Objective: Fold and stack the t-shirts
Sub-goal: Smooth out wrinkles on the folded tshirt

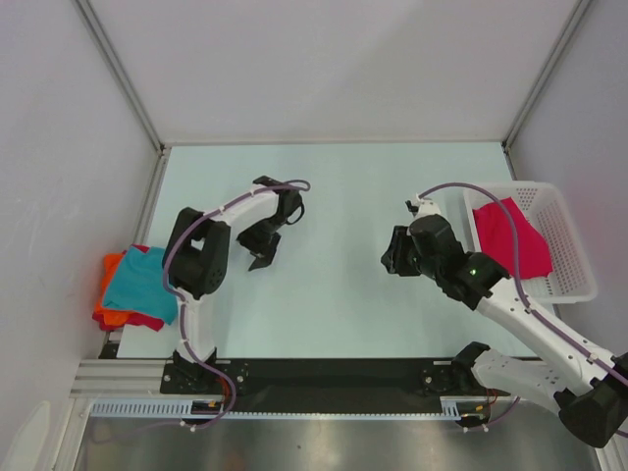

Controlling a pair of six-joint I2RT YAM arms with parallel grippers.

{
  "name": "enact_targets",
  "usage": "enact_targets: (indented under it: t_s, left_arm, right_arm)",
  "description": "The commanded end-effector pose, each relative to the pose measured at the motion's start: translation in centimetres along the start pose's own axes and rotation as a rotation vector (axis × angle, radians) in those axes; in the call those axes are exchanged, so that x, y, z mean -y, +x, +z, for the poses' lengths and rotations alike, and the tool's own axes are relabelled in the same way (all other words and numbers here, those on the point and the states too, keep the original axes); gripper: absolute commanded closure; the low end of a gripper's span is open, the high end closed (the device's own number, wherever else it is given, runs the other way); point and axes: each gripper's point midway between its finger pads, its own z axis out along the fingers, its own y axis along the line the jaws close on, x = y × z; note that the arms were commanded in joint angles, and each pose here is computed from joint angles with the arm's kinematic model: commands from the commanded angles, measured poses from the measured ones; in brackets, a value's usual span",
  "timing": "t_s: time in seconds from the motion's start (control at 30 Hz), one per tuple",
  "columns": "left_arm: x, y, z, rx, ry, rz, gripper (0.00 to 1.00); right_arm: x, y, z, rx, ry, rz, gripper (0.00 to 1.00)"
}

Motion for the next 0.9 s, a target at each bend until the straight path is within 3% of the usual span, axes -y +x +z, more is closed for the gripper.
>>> enact_targets:
  t_s: [0.0, 0.07, 0.1, 0.17, 0.2, 0.27, 0.3, 0.37, 0.4, 0.43, 0.5, 0.57, 0.6, 0.63, 0.67, 0.7, 0.77, 0.87]
  left_arm:
    - [-1.6, 0.3, -3.0, 0.037, 0.181, -0.141, 0.00]
    - [-4.1, -0.7, -5.4, 0.137, 0.314, -0.298, 0.00]
    - [-4.1, -2.3, -8.3, 0.231, 0.492, -0.380, 0.01]
    - [-9.3, -3.8, -10.4, 0.353, 0.663, -0.634, 0.01]
    - [-12.5, -4.6, -14.3, 0.532, 0.794, -0.781, 0.00]
    - [-17.9, -4.0, -15.2, 0.623, 0.866, -0.975, 0.00]
    - [-20.4, -4.0, -17.5, 0.678, 0.847, -1.001, 0.00]
    - [-21.3, -4.8, -21.3, 0.746, 0.961, -0.975, 0.00]
    - [-22.9, -5.3, -25.1, 0.842, 1.048, -1.001, 0.00]
    - [-23.3, -6.4, -26.6, 0.860, 1.122, -1.007, 0.00]
    - [-24.8, -7.2, -33.2, 0.999, 1.383, -0.993, 0.00]
    - [-24.9, -7.2, -36.6, 1.024, 1.545, -0.967, 0.01]
    - [-24.7, -7.2, -37.3, 0.981, 1.587, -0.985, 0.00]
    - [-24.2, -8.6, -36.1, 0.912, 1.584, -1.001, 0.00]
    - [-24.9, -7.5, -37.8, 0.960, 1.568, -0.976, 0.01]
    - [-23.6, -7.0, -36.2, 0.850, 1.548, -0.983, 0.00]
    - [-22.7, -6.5, -35.5, 0.770, 1.582, -0.964, 0.00]
    - [-23.7, -4.5, -38.6, 0.775, 1.750, -0.960, 0.00]
  right_arm:
    - [-0.3, 0.1, 0.8, 0.000, -0.045, -0.008, 0.64]
    - [-0.1, 0.3, 1.0, -0.004, -0.050, 0.008, 0.64]
    - [0.0, 0.4, 1.2, -0.001, -0.053, 0.012, 0.64]
    - [0.0, 0.4, 1.4, -0.002, -0.059, 0.023, 0.64]
    - [0.1, 0.3, 1.5, 0.003, -0.059, 0.030, 0.64]
    - [0.1, 0.6, 1.9, -0.007, -0.069, 0.041, 0.64]
    - [-0.1, 0.3, 2.1, 0.000, -0.077, 0.046, 0.64]
    - [-0.1, 0.5, 2.3, -0.010, -0.085, 0.049, 0.64]
    - [-0.3, 0.5, 2.7, -0.014, -0.089, 0.050, 0.64]
    - [-0.3, 0.4, 2.8, -0.013, -0.087, 0.052, 0.64]
    - [-0.4, 0.2, 3.0, -0.013, -0.087, 0.053, 0.64]
    - [-0.3, 0.3, 3.0, -0.011, -0.089, 0.060, 0.64]
    - [-0.4, 0.2, 2.8, 0.000, -0.094, 0.063, 0.64]
    - [-0.2, 0.1, 2.8, 0.009, -0.089, 0.077, 0.64]
    - [0.0, 0.5, 3.0, 0.010, -0.088, 0.088, 0.64]
    - [0.0, 0.7, 3.0, 0.012, -0.089, 0.095, 0.64]
    - [0.1, 0.8, 2.8, 0.023, -0.094, 0.119, 0.64]
    - [0.4, 1.5, 2.7, 0.029, -0.095, 0.144, 0.64]
